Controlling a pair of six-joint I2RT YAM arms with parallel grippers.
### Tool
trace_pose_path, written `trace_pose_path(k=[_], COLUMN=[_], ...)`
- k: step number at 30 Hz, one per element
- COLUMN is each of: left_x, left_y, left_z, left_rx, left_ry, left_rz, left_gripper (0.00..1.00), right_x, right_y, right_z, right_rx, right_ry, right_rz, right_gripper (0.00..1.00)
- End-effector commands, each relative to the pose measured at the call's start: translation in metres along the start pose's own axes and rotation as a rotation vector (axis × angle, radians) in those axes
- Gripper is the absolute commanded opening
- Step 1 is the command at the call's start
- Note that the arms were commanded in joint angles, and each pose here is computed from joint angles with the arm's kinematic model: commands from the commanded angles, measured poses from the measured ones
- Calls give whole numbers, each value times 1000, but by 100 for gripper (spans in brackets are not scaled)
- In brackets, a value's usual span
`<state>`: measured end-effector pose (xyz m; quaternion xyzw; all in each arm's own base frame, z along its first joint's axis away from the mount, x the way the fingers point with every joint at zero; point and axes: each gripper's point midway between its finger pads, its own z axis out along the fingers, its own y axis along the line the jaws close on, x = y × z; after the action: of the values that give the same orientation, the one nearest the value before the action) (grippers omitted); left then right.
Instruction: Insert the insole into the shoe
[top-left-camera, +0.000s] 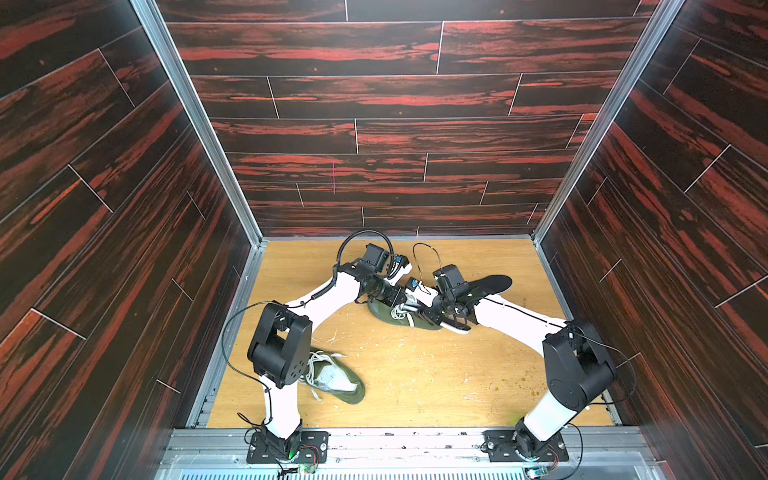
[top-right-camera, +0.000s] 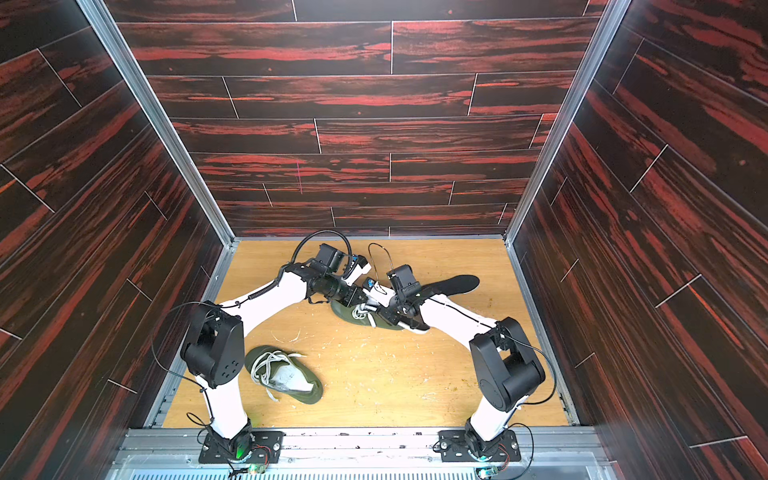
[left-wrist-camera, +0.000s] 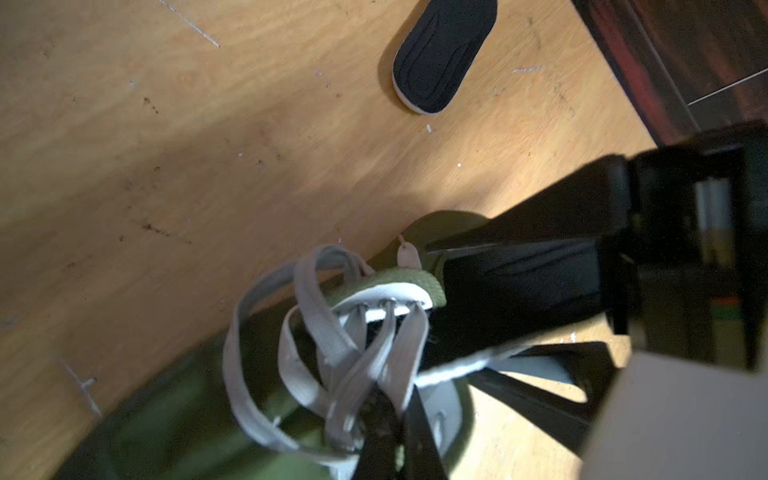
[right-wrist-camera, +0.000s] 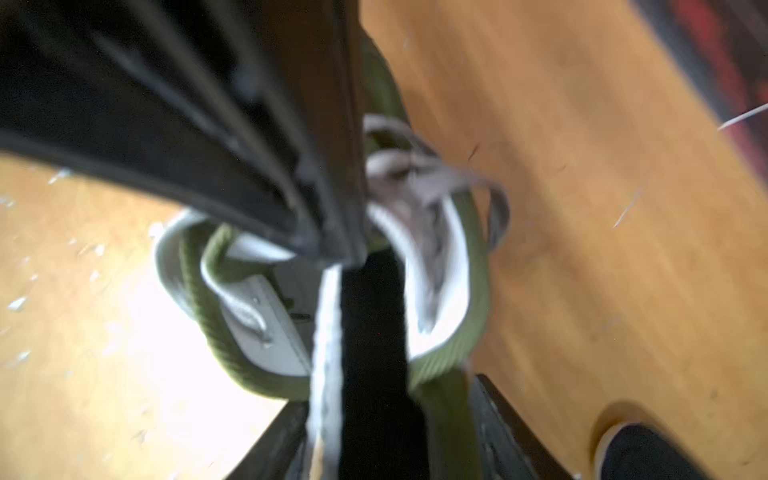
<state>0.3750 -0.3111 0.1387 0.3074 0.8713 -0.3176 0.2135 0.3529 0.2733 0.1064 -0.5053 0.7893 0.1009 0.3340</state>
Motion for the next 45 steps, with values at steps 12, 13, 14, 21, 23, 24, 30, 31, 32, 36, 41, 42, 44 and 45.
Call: trace_pose_path(k=[12,13,14,21,23,24,30,31,32,36,41,42,44,45], left_x=[-14,-13,-13,-10,-10,-10,-9,-10,-9,-9,-12,-13,-14,-15], left_y=[14,17,17,24,25,26,28,28,29,31,28,28,28,28], left_z=[3,4,4,6,6,7,6,5,5,4,3,3,2,1], left_rx=[-45,-56,-59,-86,-93,-94,-109,-112,-117,-129,-118,-118,-118,-118], left_ry=[-34,-31,-29,-3,4,6,5,4,5,2,-7,-10,-15,-19], left_rz=[-60,-68,-70,-77,-80,-81,-107,-110,-115,-120,-114,-115,-113,-114], left_gripper=[0,0,0,0,0,0,0,0,0,0,0,0,0,0], right_x=[-22,-24,-25,-24,-22,-23,7,18,27,60,71,68,68,70], right_y=[37,42,46,51,49,47,16,12,9,4,16,17,17,18], right_z=[11,5,1,-25,-35,-41,-81,-88,-94,-119,-117,-115,-111,-107], right_rx=[-179,-212,-232,-248,-243,-236,-141,-97,-55,71,-4,-31,-39,-51], right_ry=[-103,-102,-100,-57,-29,-23,67,76,82,65,57,46,41,44], right_rz=[23,57,78,194,240,275,748,827,888,1119,1273,1295,1334,1352], right_gripper=[70,72,75,98,98,98,97,96,96,96,95,95,94,94])
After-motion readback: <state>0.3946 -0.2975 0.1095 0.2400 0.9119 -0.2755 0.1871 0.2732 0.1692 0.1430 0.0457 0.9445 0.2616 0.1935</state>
